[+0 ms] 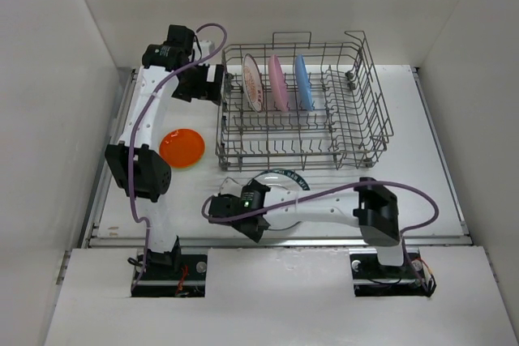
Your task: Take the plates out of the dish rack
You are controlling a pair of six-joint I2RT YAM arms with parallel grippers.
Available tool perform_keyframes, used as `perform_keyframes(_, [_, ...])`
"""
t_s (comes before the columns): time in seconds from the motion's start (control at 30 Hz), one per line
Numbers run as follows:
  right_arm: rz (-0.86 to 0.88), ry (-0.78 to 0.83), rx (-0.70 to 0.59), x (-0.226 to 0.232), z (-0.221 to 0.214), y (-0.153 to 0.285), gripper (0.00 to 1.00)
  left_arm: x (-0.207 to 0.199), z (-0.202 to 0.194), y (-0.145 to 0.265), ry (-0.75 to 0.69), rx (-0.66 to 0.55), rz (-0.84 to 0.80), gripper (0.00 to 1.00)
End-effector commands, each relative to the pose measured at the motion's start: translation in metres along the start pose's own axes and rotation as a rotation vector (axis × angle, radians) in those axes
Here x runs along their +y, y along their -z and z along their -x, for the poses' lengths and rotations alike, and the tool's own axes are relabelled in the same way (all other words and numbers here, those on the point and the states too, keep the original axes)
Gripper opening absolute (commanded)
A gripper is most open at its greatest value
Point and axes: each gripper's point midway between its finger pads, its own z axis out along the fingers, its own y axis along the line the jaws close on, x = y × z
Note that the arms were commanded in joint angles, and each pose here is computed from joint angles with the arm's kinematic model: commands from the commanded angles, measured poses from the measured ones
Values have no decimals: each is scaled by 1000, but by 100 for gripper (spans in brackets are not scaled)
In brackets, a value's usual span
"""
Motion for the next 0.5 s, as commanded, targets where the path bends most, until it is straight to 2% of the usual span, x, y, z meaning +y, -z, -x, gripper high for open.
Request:
perform_keyframes(0.0, [128,-81,-135,-4,28,46,93,-26,8,30,-92,-65,-60,98])
perform_keyframes(0.1, [240,-154,-207,-3,45,65,93,-42,15,30,-170,-96,-81,99])
perform_keyframes(0.2, [424,-231,-366,-5,72,102,95,-58,22,26,-255,-108,-91,99])
perform_keyframes(0.33, [546,-399,-527,-52,100,122,96,-63,40,10,-276,-130,-25,99])
perform_keyframes(0.37, [546,-445,-564,-69,101,131,96,-61,41,-1,-243,-113,-10,99])
perform_keyframes(0.43, [507,-549,-586,-101,102,131,96,-64,54,-8,-218,-155,1,99])
perform_keyframes(0.47, [449,-636,-615,-136,100,130,96,-65,58,-12,-199,-164,-1,99])
